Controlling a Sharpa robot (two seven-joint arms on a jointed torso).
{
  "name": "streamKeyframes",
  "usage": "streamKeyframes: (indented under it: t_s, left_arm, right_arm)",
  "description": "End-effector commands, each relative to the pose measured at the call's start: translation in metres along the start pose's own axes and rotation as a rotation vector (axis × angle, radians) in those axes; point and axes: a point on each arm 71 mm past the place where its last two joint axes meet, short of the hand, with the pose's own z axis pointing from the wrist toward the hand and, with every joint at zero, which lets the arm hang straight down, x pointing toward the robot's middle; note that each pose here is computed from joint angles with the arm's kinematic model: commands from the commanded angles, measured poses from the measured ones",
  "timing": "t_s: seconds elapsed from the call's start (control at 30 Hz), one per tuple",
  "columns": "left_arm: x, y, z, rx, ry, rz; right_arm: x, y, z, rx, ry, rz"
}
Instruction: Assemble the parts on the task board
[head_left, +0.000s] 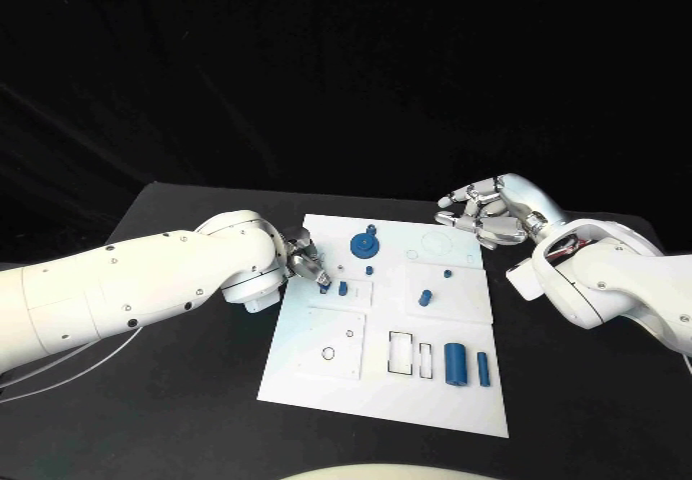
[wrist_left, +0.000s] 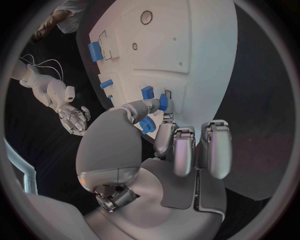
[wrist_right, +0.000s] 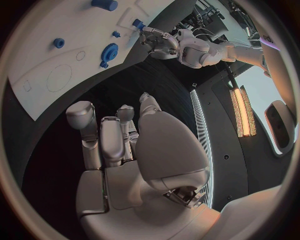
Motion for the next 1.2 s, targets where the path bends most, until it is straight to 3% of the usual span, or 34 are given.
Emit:
streamKeyframes:
  t_s: [0.03, 1.2]
  left_arm:
    - [0.0058, 0.0074, 0.0019, -0.063, 0.028, 0.049]
    - [0.0059, 0.0078, 0.0015, -0.063, 0.030, 0.083]
  right_arm:
    - [0.0014, 0.0007, -0.0001, -0.005, 0.013, -0.002]
    - [0.0004, 0.0002, -0.0009, -0.006, 0.010, -0.002]
